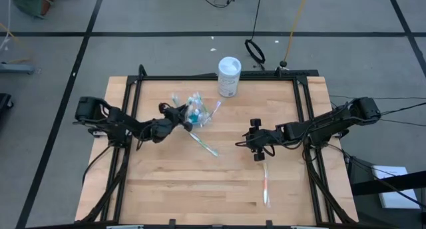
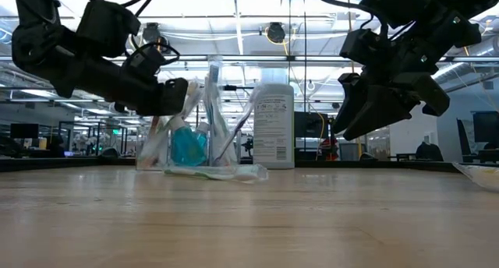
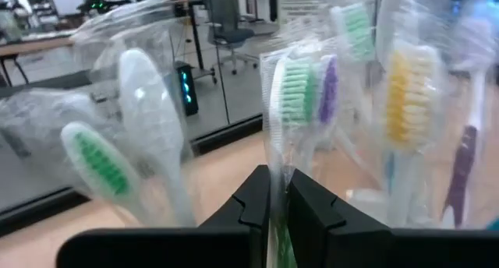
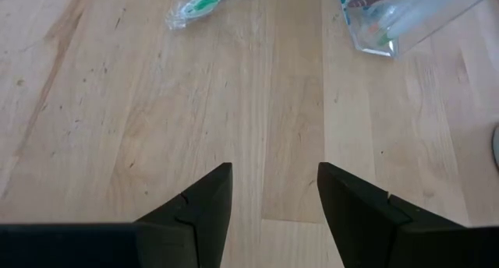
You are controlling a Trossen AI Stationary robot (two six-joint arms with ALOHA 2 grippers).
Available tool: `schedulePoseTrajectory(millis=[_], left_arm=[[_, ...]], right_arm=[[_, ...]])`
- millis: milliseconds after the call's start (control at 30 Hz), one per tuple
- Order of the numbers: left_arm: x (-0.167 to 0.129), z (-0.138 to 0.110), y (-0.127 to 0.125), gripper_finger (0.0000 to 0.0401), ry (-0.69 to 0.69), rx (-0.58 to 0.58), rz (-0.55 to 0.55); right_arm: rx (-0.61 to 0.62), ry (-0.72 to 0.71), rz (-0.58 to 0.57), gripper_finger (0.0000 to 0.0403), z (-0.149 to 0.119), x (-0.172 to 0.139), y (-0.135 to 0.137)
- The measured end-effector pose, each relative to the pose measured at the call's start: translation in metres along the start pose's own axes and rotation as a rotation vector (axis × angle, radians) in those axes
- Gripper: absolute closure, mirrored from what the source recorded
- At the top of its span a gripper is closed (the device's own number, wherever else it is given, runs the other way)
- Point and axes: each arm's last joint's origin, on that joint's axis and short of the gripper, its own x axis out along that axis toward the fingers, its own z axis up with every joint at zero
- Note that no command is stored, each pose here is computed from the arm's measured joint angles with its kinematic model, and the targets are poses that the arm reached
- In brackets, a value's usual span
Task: Pick & Place toothbrushing station
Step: Put the green toothbrush into the transparent organizer
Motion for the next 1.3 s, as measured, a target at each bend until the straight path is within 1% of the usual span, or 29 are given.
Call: schedulePoseTrajectory(millis=[100,200,367,433,500,567,700,800,867,933,1033,1100,1200,1300], left_arm=[[-0.002,0.0,-0.001,0.037,-0.002,0.042,-0.006],[-0.002,0.0,-0.001,0.0369,-0.001,0.014,-0.002],[0.0,0.001,0.001,0.036,-0.001,0.013,0.01],[0.0,0.002,0.002,0.0345,-0.002,0.027,0.01],[0.0,0.002,0.002,0.0323,-0.001,0.042,0.011],[-0.001,0.003,0.002,0.0297,-0.004,0.033,0.011],[-0.001,0.007,0.0,0.0246,-0.008,0.021,0.009],[-0.006,0.02,-0.002,0.0215,-0.049,0.024,-0.016],[-0.011,0.028,-0.001,0.0202,-0.07,0.042,-0.023],[-0.019,0.04,0.0,0.0194,-0.114,0.033,-0.002],[-0.032,0.055,0.003,0.0192,-0.154,0.046,0.04],[-0.042,0.065,0.005,0.0192,-0.184,0.03,0.048],[-0.056,0.077,0.006,0.0192,-0.219,0.018,0.009],[-0.066,0.086,0.008,0.0192,-0.251,-0.011,-0.032]], right_arm=[[0.0,0.0,0.0,0.022,0.0,0.0,0.0],[0.0,0.0,0.0,0.022,0.0,0.0,0.0],[0.0,0.0,0.0,0.022,0.0,0.0,0.0],[0.0,0.0,0.0,0.022,0.0,0.0,0.0],[0.001,-0.004,0.0,0.022,0.0,0.0,0.0],[0.006,-0.025,-0.004,0.022,0.002,0.0,0.0],[0.004,-0.141,-0.024,0.022,0.014,-0.001,-0.002],[0.07,-0.234,-0.034,0.022,0.023,-0.003,-0.004],[0.118,-0.263,-0.033,0.022,0.026,-0.003,-0.005],[0.155,-0.27,-0.029,0.022,0.026,-0.004,-0.005],[0.184,-0.265,-0.025,0.022,0.025,-0.003,-0.005],[0.207,-0.264,-0.021,0.022,0.024,-0.002,-0.004],[0.243,-0.266,-0.017,0.022,0.016,0.0,-0.002],[0.266,-0.312,-0.018,0.022,0.007,0.002,-0.001]])
